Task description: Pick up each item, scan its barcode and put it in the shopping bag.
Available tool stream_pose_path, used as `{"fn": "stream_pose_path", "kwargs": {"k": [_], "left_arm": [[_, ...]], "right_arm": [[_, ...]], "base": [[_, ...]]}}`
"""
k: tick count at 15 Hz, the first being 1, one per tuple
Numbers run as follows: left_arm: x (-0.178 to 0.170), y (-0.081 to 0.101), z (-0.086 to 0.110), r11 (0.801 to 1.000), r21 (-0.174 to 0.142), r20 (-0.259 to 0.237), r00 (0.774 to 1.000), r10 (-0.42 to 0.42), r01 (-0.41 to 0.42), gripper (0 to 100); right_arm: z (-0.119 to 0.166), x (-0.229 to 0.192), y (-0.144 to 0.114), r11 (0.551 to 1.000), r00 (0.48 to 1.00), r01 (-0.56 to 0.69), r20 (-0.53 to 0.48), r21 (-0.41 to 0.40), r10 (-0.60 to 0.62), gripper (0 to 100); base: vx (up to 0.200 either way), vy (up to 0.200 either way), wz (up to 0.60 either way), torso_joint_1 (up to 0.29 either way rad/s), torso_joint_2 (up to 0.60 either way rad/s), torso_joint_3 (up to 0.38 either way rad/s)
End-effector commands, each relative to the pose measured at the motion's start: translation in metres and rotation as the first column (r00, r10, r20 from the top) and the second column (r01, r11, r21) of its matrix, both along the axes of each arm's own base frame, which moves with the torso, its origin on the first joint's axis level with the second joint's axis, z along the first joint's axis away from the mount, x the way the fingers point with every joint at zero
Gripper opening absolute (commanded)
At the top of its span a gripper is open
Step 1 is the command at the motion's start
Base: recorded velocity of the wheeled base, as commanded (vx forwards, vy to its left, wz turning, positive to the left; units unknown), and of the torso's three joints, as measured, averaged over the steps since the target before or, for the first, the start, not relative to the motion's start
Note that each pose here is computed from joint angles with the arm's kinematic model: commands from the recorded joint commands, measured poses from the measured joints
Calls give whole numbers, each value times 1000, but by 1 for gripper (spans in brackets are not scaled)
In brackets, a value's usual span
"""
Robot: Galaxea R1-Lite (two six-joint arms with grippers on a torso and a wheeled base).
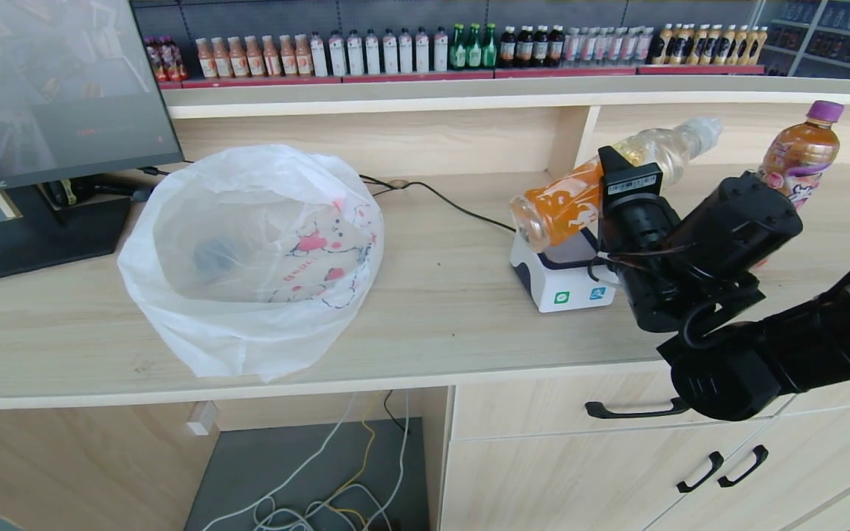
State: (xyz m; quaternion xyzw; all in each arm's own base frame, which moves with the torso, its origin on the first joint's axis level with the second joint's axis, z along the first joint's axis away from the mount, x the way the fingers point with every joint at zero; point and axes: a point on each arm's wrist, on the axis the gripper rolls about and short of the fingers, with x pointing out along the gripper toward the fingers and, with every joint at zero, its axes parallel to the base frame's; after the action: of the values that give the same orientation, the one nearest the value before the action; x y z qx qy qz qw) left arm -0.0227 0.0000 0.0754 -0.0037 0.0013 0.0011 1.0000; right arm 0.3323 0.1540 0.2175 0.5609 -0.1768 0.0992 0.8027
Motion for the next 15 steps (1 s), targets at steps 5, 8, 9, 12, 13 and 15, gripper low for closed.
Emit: {"fn": "stream_pose_path", "kwargs": {"k": [5, 8, 9, 12, 13, 15], "left_arm": [[0, 0, 0, 1000, 0, -1, 1000, 1, -1, 100], [0, 0, 0, 1000, 0, -1, 1000, 1, -1, 100], [0, 0, 0, 1000, 0, -1, 1000, 1, -1, 100], [0, 0, 0, 1000, 0, -1, 1000, 1, -1, 100], [0, 0, 0, 1000, 0, -1, 1000, 1, -1, 100], [0, 0, 0, 1000, 0, -1, 1000, -1, 1, 100]], "right_arm": [[-5, 6, -6, 1000, 1000, 15, -9, 11, -15, 0], [-8, 7, -5, 1000, 1000, 17, -16, 8, -16, 0], [-8, 7, -6, 1000, 1000, 18, -16, 8, -18, 0], [-8, 7, -6, 1000, 1000, 20, -9, 12, -19, 0], [-9, 9, -8, 1000, 1000, 24, -13, 10, -24, 0], [-11, 10, -9, 1000, 999, 29, -17, 8, -29, 0]], "base": [[0, 0, 0, 0, 0, 0], [0, 0, 0, 0, 0, 0], [0, 0, 0, 0, 0, 0], [0, 0, 0, 0, 0, 0], [0, 0, 0, 0, 0, 0], [0, 0, 0, 0, 0, 0]]}}
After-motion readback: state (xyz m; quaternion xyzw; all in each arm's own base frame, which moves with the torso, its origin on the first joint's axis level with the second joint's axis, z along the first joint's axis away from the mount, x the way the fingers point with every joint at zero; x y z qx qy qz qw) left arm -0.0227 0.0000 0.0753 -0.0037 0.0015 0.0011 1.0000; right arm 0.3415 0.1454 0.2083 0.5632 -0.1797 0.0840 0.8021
